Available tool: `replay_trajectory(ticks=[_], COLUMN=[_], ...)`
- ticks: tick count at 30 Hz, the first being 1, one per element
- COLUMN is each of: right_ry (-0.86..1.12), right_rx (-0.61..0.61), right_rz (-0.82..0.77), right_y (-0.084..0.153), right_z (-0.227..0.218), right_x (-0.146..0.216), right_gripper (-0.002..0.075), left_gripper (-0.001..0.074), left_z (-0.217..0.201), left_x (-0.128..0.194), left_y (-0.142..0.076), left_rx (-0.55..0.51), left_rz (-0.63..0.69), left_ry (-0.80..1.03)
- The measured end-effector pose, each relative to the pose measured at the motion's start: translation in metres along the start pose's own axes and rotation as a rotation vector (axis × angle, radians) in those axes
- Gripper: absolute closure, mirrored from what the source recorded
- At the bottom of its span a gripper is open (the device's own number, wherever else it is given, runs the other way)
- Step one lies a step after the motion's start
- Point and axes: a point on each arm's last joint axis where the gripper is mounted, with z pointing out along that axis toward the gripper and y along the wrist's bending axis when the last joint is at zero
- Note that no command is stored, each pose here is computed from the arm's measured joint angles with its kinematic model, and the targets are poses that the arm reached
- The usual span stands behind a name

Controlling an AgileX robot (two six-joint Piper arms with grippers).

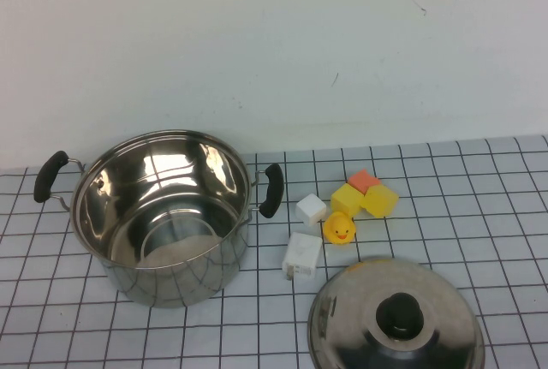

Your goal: Cover the pot

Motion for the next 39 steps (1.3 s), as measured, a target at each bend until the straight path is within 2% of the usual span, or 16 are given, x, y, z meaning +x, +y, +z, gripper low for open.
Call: replay_trajectory(ticks=[5,8,22,31,37,39], right_ry=[0.015,0.008,-0.046,-0.039,0.024,0.010], right_rx=[-0.176,-0.215,-0.208,-0.213,-0.105,-0.063], right_rz=[0.518,0.625,0.292,0.107,0.025,0.056], right_y=[0.015,0.018,0.018,0.024,0.019,0.016], right_z=[0.000,-0.001,-0.001,-0.006,0.001,0.008], right_x=[-0.001,-0.003,-0.005,-0.035,-0.067,-0.075], right_gripper=[0.0728,0.0728,0.0728,0.0728,0.0724,0.0687], left_gripper=[0.0738,0.0738,0.0738,0.0738,0.0738,0.0738], left_z=[0.000,0.000,0.000,0.000,0.000,0.000], left_x=[0.000,0.000,0.000,0.000,0.000,0.000], left_y=[0.000,0.000,0.000,0.000,0.000,0.000], left_rx=[0.000,0.000,0.000,0.000,0.000,0.000], left_rz=[0.000,0.000,0.000,0.000,0.000,0.000], left_ry=[0.000,0.000,0.000,0.000,0.000,0.000])
